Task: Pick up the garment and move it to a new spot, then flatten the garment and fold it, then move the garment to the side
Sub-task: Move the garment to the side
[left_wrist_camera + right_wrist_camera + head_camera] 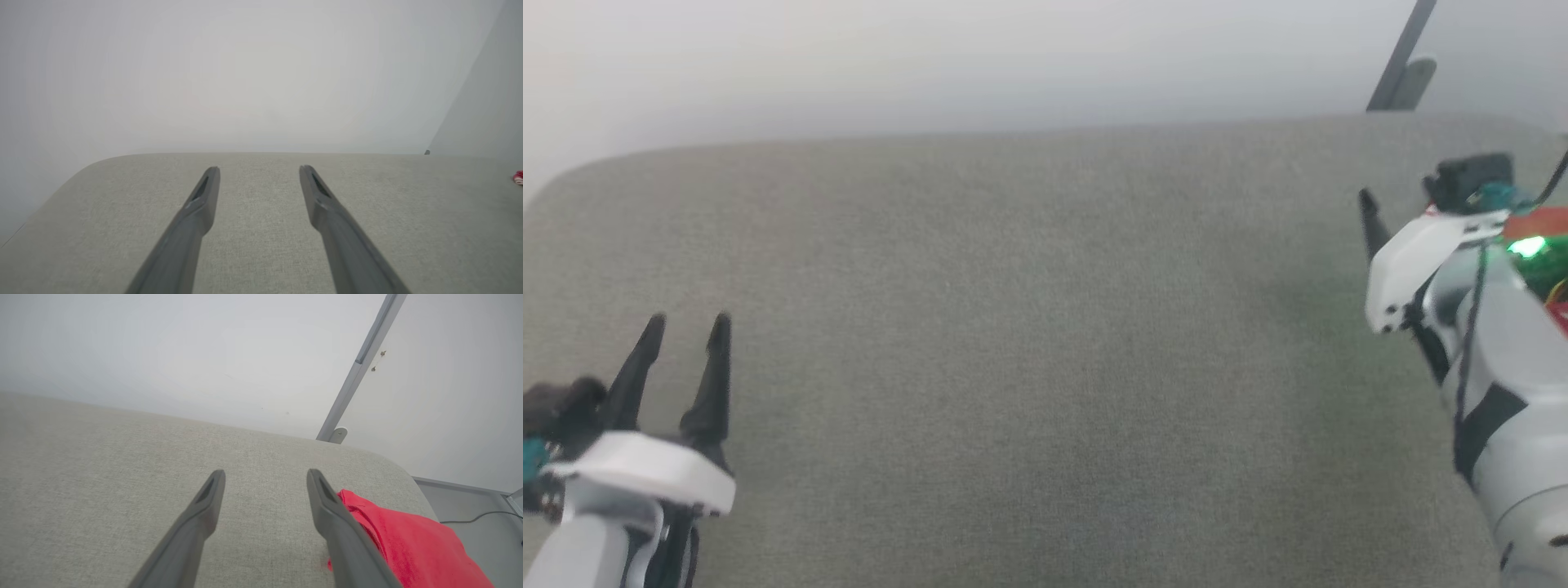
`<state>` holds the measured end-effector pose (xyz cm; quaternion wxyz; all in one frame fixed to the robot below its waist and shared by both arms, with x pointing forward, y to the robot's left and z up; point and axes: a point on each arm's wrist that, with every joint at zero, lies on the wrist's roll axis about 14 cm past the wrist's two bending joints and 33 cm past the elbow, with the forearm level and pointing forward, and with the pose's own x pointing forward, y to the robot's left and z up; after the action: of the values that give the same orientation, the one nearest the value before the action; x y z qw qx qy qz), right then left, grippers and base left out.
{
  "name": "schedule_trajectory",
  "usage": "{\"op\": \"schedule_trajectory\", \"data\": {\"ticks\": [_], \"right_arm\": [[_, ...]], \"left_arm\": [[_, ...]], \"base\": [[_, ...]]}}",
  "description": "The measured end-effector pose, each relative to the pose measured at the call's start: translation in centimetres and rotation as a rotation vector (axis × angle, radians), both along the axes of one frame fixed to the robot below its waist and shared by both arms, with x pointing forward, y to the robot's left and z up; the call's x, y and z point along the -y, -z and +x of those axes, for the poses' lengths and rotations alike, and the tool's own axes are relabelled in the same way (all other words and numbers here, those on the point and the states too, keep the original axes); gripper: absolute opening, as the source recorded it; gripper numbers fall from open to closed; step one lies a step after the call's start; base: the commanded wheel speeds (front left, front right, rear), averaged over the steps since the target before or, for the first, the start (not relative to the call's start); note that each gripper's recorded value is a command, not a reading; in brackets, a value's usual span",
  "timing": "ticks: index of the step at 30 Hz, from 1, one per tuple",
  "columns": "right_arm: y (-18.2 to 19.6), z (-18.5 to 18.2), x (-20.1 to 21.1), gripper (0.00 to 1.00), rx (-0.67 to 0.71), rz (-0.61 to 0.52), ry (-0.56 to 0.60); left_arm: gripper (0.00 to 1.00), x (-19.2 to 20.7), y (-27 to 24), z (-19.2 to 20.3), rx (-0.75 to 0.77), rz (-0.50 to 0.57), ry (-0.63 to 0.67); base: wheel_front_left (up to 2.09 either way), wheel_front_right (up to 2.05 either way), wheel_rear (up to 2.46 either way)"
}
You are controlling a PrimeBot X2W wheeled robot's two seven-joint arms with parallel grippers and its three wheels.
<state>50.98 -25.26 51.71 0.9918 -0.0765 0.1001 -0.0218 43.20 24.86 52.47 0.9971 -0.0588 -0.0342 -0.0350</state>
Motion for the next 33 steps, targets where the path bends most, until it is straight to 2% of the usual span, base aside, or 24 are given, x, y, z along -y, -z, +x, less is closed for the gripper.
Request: {"op": "schedule_trajectory", "data": {"ticks": [13,23,33], "right_arm": [[0.3,-3.7,-5.0,1.0,0.069,0.072,-0.106],[0.5,-6.4,-5.5,1.0,0.151,0.126,-0.119],[2.6,-10.4,-5.0,1.0,0.173,0.177,-0.075]], "left_arm": [[1.0,-4.0,-0.5,-6.6,0.023,-0.037,-0.117],[1.0,-6.1,0.4,-9.5,0.005,-0.024,-0.181],[1.0,-5.9,1.1,-10.3,-0.012,-0.022,-0.183]], "base": [[0.0,0.0,0.0],[0.0,0.0,0.0],[0.0,0.0,0.0]]}}
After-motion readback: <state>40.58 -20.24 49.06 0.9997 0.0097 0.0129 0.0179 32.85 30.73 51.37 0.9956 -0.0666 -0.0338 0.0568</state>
